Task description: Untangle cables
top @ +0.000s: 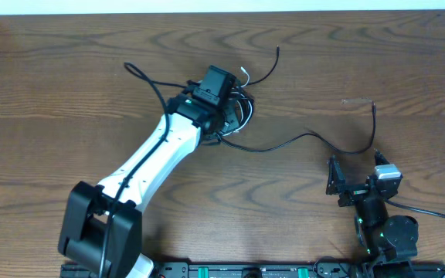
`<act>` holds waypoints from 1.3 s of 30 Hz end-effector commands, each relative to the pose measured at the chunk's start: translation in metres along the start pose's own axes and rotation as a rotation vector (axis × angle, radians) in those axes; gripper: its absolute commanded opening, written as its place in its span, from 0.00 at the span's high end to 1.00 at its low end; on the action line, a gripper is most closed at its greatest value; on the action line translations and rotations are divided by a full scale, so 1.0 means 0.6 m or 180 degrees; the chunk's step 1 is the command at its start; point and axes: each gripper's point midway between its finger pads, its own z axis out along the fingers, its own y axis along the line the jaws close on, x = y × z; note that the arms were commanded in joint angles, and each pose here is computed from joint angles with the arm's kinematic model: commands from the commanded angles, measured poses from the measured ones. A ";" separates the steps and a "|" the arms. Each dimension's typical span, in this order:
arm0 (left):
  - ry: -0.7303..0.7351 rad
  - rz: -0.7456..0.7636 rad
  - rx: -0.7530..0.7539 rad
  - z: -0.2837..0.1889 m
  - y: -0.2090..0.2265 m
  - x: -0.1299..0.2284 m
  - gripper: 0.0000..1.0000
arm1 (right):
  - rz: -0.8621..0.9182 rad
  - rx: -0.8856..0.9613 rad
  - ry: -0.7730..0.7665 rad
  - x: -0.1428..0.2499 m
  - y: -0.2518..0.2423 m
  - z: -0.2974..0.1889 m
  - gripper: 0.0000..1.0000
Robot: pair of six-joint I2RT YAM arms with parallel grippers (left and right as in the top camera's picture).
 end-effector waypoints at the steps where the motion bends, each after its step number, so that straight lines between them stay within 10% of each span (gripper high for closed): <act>1: -0.0009 0.0502 0.0015 0.031 -0.021 0.011 0.67 | -0.0039 0.0034 0.0001 0.001 -0.004 0.000 0.01; 5: -0.0094 0.0848 0.0129 0.061 -0.049 0.008 0.54 | -0.0039 0.0034 0.0000 0.001 -0.003 0.000 0.01; 23: -0.0205 0.0823 -0.0385 0.182 0.000 -0.001 0.53 | -0.0039 0.0034 0.0000 0.001 -0.003 0.000 0.01; 28: 0.0048 0.0827 -0.0301 0.185 0.000 0.026 0.60 | -0.0039 0.0035 0.0000 0.001 -0.004 0.000 0.01; 33: 0.0376 0.0830 -0.0291 0.182 0.010 0.061 0.91 | -0.0041 0.0036 0.0001 0.001 -0.004 0.000 0.01; 39: 0.0865 0.0785 -0.0374 0.166 0.034 0.112 0.92 | -0.0039 0.0034 0.0000 0.001 -0.003 0.000 0.01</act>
